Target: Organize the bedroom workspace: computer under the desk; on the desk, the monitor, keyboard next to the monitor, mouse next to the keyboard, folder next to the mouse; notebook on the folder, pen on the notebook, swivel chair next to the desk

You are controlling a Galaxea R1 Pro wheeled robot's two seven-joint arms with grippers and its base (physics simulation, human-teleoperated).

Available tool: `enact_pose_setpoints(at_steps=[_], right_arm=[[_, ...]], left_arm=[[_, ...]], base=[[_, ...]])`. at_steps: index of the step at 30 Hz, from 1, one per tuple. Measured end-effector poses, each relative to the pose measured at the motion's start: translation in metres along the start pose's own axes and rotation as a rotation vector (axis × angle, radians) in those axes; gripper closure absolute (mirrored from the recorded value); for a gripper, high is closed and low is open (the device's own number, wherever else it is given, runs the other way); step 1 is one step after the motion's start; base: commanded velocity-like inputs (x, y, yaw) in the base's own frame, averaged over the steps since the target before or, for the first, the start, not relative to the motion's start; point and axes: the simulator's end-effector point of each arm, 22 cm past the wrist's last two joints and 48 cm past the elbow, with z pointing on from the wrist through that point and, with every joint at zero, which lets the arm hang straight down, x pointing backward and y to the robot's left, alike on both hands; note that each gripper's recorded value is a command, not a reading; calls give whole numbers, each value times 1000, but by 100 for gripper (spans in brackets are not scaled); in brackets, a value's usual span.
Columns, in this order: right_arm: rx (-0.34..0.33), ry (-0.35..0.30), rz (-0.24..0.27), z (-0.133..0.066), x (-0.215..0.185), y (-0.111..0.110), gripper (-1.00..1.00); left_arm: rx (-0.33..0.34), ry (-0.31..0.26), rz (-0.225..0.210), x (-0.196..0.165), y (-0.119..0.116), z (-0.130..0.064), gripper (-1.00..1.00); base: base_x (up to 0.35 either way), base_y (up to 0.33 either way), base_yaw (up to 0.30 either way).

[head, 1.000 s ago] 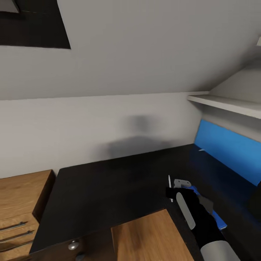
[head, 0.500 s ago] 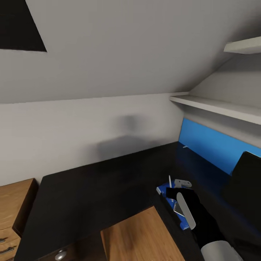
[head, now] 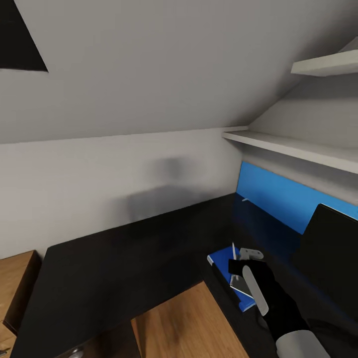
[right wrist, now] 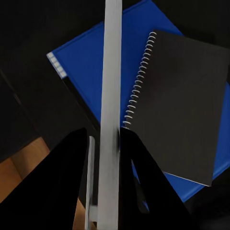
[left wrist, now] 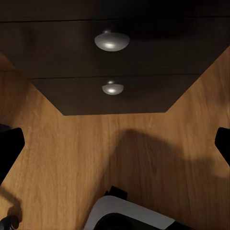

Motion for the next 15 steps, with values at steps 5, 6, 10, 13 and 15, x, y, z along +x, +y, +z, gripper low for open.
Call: enact_pose_setpoints(at_steps=[5,6,10,13,15], right_arm=[[2,5,0,1,2,-1,100],[2,5,0,2,2,-1,100],[7,-9,8,4,1,-3,100],[13,-23,14,7,1,-6,100],[24,-36,18,10,1,-12,100]], left_arm=[[0,0,0,0,0,0,-100],[0,0,1,0,0,0,-100],[0,0,1,0,0,0,-100],[0,0,1,0,0,0,-100],[1,0,1,0,0,0,-100]], base=[[0,0,-9],[0,0,-3],[0,0,-2],[0,0,0],[0,0,0]])
